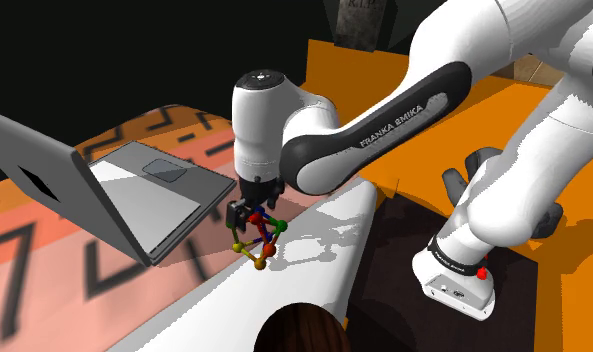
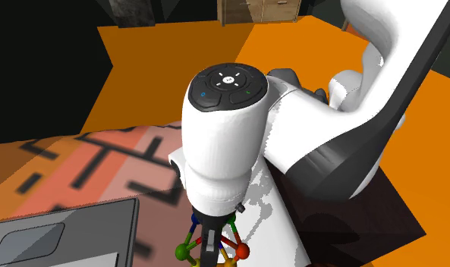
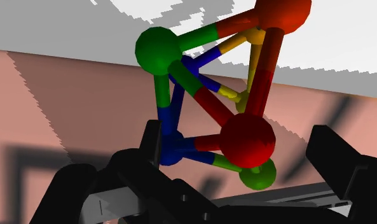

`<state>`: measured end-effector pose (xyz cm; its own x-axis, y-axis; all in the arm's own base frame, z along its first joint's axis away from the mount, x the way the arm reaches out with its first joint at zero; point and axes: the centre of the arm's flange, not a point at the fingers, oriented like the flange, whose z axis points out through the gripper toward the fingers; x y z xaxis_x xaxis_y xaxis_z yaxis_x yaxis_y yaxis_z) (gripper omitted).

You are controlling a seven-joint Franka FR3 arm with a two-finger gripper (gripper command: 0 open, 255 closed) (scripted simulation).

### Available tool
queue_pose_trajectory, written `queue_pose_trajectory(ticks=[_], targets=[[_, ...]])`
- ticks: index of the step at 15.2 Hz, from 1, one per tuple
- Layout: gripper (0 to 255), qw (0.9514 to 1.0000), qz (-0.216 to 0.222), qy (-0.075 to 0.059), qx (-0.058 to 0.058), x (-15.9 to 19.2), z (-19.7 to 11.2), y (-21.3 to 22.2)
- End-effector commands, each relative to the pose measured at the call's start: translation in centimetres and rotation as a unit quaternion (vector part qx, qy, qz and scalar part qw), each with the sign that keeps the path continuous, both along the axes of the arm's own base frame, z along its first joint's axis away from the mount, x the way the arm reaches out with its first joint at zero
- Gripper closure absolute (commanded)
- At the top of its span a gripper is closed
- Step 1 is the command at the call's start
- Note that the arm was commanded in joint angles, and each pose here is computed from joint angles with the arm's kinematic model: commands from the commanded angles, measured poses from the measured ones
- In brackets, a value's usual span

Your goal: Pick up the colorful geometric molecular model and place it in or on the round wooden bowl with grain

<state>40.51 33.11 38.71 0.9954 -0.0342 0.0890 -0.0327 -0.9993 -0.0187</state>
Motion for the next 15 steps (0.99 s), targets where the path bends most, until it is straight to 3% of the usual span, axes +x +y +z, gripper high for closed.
queue_pose_trajectory(ticks=[1, 9, 10, 15], targets=[[0, 1.0, 0.0, 0.0, 0.0, 0.06, -0.95, -0.05], [0, 1.0, 0.0, 0.0, 0.0, 0.06, -0.95, -0.05], [255, 1.0, 0.0, 0.0, 0.0, 0.06, -0.95, -0.05], [255, 1.0, 0.0, 0.0, 0.0, 0.07, -0.95, -0.04]])
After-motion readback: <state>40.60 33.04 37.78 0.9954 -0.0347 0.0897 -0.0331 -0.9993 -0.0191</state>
